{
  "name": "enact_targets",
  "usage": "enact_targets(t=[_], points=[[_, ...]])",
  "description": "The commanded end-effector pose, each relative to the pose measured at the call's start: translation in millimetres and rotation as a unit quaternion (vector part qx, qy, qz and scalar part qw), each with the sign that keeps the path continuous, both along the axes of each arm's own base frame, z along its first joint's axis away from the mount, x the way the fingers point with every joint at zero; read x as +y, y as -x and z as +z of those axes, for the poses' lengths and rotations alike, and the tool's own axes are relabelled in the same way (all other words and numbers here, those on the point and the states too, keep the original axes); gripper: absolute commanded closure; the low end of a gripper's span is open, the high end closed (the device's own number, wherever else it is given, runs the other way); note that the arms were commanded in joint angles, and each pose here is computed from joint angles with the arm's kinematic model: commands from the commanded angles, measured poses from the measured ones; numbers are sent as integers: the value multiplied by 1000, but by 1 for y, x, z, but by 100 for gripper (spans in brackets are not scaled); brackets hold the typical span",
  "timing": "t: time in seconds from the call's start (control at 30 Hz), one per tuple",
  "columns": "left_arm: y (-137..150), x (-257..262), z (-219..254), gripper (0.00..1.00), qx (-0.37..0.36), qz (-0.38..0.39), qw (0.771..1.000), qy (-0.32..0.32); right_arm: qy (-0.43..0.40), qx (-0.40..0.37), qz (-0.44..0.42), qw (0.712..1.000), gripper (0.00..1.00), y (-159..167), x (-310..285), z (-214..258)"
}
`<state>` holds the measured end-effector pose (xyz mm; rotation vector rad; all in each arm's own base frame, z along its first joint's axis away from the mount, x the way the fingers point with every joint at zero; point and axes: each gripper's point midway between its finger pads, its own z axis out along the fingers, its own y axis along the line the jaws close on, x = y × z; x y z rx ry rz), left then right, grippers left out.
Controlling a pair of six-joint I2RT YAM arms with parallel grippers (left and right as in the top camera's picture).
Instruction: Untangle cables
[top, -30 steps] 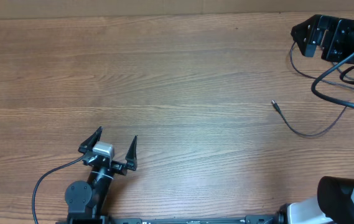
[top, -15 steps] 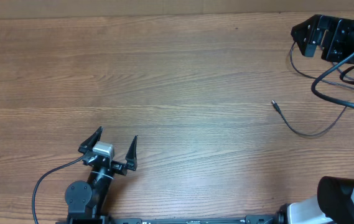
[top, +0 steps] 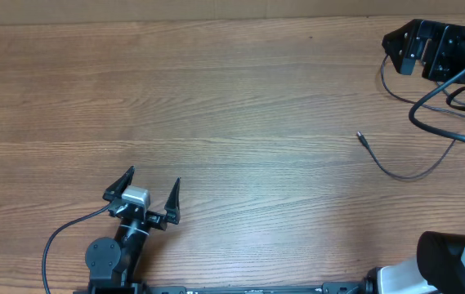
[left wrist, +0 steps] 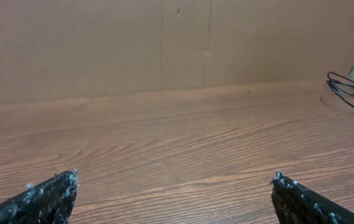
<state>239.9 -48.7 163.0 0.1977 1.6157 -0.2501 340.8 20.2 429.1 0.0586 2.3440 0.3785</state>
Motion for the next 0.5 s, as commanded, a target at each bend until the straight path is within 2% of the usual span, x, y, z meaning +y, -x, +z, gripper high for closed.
enact_targets(t=[0.0,0.47], points=[[1,-2,-1,0,0,-4,1000,3,0,0,5,1000,0,-1,2,-1],[1,-2,-1,0,0,-4,1000,3,3,-7,2,1000,0,0,0,3]])
